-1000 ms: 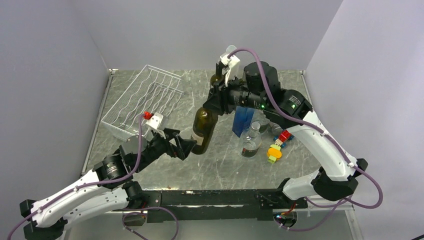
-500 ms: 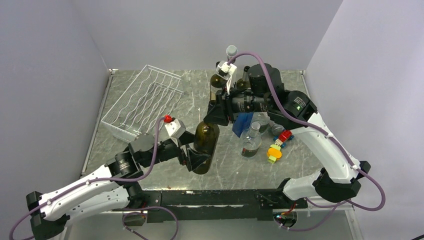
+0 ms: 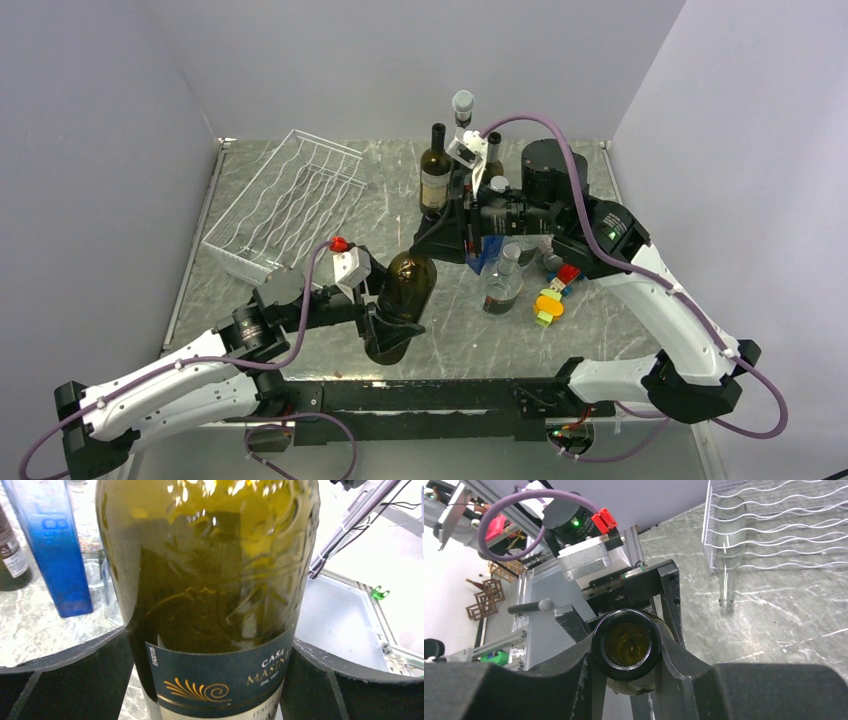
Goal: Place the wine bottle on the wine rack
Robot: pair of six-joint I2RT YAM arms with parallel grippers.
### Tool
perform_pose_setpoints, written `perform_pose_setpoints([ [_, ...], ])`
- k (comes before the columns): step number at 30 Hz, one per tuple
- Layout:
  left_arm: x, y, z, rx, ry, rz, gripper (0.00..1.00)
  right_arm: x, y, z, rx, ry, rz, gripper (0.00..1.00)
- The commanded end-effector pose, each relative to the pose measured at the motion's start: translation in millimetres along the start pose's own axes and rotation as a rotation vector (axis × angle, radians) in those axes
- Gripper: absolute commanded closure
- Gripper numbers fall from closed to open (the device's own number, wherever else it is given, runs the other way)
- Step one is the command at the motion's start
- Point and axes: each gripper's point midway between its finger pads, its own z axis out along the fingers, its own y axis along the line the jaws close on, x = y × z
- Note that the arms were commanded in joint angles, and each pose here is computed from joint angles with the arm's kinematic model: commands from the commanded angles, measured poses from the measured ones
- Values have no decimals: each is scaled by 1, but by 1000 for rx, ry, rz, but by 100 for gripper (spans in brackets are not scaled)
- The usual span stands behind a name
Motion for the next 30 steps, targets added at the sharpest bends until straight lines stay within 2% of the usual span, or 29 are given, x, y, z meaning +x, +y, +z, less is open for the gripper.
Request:
perform_pose_setpoints([
  [1, -1, -15, -1, 88, -21, -17, 1, -55, 45, -20, -135, -219, -81, 100],
  [8, 8, -28, -3, 167, 9, -30, 1, -55, 43, -14, -148, -229, -50, 100],
  [9, 9, -28, -2, 168, 15, -30, 4, -55, 43, -14, -149, -228, -47, 100],
  [12, 8, -25, -2, 150, 12, -18, 30, -52, 40, -13, -140, -222, -33, 100],
  [13, 7, -23, -2, 137, 9, -10, 42, -50, 38, -13, -130, -219, -27, 100],
  [14, 6, -21, -3, 128, 7, 1, 57, -49, 36, -13, -118, -216, -21, 100],
  [15, 4, -18, -3, 109, 7, 13, 81, -47, 34, -13, -104, -211, -13, 100],
  [16, 2, -13, -3, 77, 5, 23, 97, -44, 30, -13, -88, -205, -4, 100],
  [18, -2, -4, -5, 20, 6, 56, 99, -39, 24, -13, -51, -197, 12, 100],
  [19, -5, 0, -7, -3, 9, 76, 99, -34, 19, -12, -29, -185, 24, 93],
  [22, -12, 17, -12, -105, 21, 136, 99, -24, 3, -15, 58, -178, 30, 44],
  [24, -12, 31, -15, -179, 58, 187, 99, -19, -12, -19, 142, -194, 16, 23],
  [26, -11, 44, -16, -232, 92, 258, 99, -17, -29, -26, 246, -216, 20, 13],
  [30, -6, 57, -16, -250, 170, 410, 99, -20, -43, -46, 373, -254, 16, 8],
])
